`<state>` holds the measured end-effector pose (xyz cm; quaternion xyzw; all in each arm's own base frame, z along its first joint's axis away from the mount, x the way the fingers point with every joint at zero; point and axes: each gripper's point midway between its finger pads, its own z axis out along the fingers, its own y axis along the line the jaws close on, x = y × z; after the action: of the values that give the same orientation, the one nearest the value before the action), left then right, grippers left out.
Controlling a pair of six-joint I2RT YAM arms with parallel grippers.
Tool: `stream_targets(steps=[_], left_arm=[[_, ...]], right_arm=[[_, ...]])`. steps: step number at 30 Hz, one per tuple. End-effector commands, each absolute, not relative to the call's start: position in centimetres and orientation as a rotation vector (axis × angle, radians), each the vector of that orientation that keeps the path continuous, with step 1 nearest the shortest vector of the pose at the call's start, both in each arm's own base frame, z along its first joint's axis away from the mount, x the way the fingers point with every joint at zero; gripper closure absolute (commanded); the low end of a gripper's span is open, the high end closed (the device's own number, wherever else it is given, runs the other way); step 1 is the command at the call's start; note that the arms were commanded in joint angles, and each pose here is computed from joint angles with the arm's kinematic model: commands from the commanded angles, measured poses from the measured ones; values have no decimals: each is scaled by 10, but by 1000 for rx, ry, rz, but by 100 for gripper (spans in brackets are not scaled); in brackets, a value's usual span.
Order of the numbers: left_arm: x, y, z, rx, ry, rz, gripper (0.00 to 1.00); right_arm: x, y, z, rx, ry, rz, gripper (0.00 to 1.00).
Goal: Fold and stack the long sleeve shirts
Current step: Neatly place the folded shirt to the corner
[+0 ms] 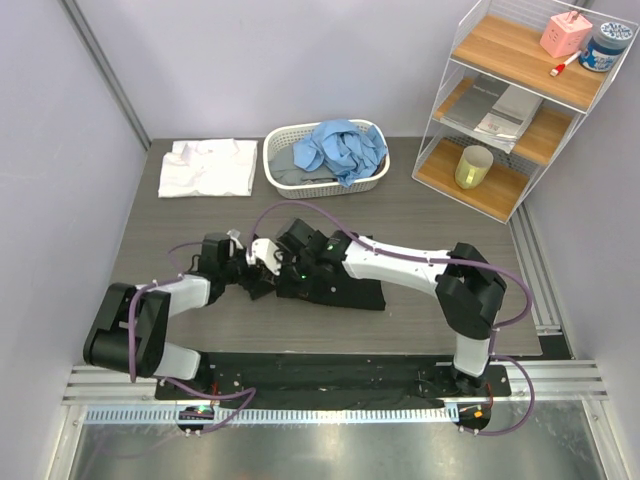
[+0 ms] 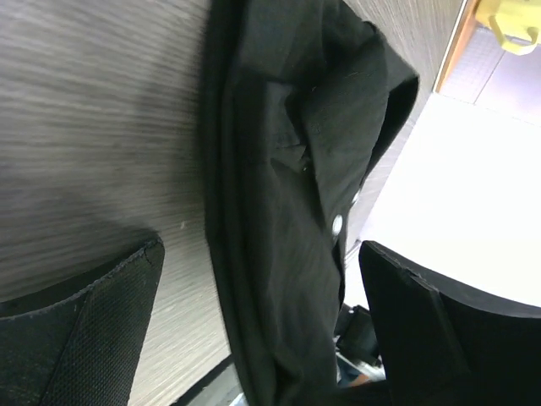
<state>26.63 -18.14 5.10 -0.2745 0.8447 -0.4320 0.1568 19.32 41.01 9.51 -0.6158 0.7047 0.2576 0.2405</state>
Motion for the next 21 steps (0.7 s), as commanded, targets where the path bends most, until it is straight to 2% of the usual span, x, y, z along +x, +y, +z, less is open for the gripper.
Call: stream_targets(steps=[1, 3, 6, 7, 9, 10, 11, 12, 13, 14, 16, 17, 19, 20, 21], left_arm=[[286, -181, 48, -842, 2387, -1189, 5], [289, -182, 48, -843, 2384, -1186, 9], [297, -181, 51, -811, 2380, -1165, 26], [292, -178, 48, -828, 2412, -1145, 40], [294, -174, 53, -782, 2426, -1155, 55], [291, -171, 56, -784, 2463, -1138, 68], [290, -165, 55, -771, 2485, -1119, 76], [288, -159, 53, -681, 2516, -1067, 84], [288, -151, 52, -626, 2548, -1009, 98], [284, -135, 51, -636, 2636, -872, 100], [282, -112, 52, -430, 2709, -722, 100], [284, -97, 62, -421, 2735, -664, 100], [283, -71, 67, -299, 2759, -530, 100], [284, -56, 78, -295, 2756, -494, 100], [286, -44, 81, -267, 2751, -422, 100]], right_arm=[[204, 446, 132, -1606, 1839, 792, 99], [204, 453, 133, -1593, 1839, 809, 99], [203, 462, 134, -1588, 1826, 823, 99], [202, 464, 134, -1586, 1826, 827, 99], [204, 470, 136, -1562, 1824, 832, 99], [205, 472, 139, -1550, 1821, 834, 99], [209, 473, 139, -1535, 1829, 820, 97], [213, 475, 144, -1503, 1842, 819, 93], [216, 475, 145, -1486, 1855, 815, 87], [219, 474, 150, -1462, 1868, 816, 77], [233, 462, 156, -1375, 1937, 834, 63], [236, 456, 165, -1347, 1944, 851, 48], [255, 432, 167, -1262, 2010, 852, 35], [256, 421, 163, -1243, 2045, 850, 20], [263, 409, 172, -1209, 2044, 844, 11]])
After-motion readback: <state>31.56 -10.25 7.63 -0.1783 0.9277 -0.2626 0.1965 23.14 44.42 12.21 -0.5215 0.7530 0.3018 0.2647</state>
